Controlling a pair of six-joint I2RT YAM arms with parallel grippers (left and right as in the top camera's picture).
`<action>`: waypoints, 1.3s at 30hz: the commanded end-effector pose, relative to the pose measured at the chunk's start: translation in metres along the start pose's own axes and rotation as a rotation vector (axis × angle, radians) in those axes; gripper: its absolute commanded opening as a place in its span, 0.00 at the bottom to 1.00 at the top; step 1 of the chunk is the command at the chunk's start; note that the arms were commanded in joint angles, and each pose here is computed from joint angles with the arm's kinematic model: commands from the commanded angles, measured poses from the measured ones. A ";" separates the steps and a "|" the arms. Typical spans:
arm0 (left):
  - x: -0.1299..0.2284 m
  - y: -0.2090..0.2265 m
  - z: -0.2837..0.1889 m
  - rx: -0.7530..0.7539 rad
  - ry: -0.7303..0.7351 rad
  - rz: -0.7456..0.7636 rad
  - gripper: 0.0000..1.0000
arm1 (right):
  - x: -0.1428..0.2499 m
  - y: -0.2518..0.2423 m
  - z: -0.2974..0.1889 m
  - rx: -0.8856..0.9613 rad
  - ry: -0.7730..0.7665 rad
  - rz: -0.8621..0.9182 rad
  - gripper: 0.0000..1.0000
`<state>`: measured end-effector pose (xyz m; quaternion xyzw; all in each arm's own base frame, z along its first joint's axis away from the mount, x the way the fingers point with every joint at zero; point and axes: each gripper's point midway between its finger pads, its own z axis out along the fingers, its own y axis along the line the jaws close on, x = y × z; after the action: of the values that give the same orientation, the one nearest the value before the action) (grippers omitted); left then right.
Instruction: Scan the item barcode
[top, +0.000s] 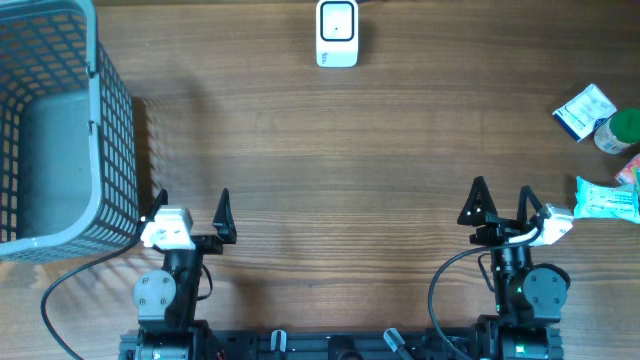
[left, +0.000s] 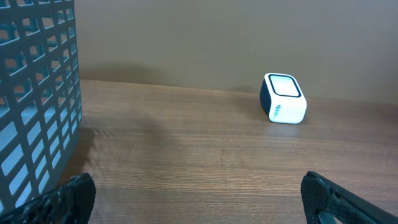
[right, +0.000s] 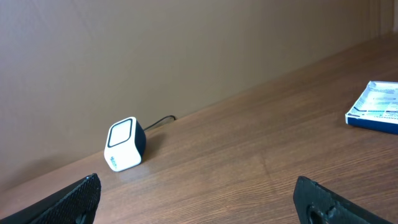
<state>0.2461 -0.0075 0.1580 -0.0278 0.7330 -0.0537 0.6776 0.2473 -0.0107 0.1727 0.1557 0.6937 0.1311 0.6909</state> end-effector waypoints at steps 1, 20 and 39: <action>0.001 0.001 0.000 -0.005 -0.002 0.015 1.00 | -0.002 0.001 0.000 -0.001 -0.011 0.013 1.00; 0.001 0.001 0.000 -0.004 -0.002 0.015 1.00 | 0.000 0.002 0.000 -0.010 -0.003 -0.484 1.00; 0.001 0.001 0.000 -0.004 -0.002 0.015 1.00 | 0.000 0.002 0.000 -0.009 -0.004 -0.485 1.00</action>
<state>0.2461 -0.0075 0.1580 -0.0279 0.7329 -0.0536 0.6776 0.2473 -0.0107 0.1727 -0.0089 0.7109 -0.0321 0.7025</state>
